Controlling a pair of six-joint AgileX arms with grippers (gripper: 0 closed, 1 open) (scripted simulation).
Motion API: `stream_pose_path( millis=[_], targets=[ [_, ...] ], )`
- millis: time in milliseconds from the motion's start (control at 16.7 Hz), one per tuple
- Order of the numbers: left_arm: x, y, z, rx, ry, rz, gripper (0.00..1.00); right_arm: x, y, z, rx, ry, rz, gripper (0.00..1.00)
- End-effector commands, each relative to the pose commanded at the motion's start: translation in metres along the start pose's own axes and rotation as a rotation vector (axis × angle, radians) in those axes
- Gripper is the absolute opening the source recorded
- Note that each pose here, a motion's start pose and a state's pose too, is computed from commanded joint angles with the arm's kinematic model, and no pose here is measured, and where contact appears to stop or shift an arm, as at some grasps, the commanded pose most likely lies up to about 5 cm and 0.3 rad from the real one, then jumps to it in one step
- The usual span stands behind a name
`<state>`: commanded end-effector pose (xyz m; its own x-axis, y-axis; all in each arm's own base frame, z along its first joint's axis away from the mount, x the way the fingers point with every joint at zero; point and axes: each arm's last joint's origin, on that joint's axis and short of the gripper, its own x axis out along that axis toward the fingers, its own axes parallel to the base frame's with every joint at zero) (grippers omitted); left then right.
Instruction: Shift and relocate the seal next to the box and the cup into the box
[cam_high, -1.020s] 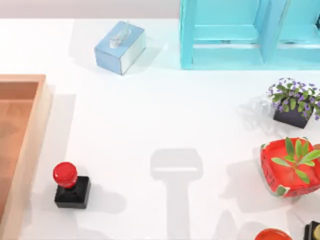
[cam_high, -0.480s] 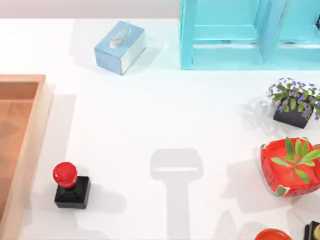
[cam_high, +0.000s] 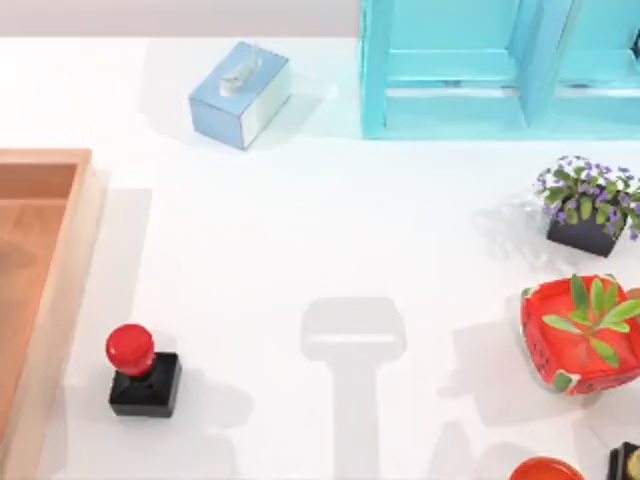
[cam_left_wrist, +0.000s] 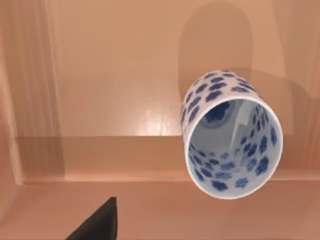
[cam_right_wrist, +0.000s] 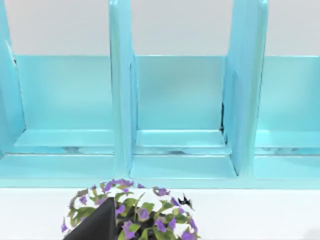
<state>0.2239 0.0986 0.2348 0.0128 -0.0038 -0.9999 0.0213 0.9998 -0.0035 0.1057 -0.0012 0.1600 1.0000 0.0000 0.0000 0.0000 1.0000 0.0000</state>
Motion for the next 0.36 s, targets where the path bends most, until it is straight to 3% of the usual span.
stream_pose_path(
  millis=[360],
  targets=[
    [-0.032,-0.001,0.000,0.005,0.017,0.001,1.00,0.000,0.000,0.000,0.000,0.000,0.000,1.00]
  ],
)
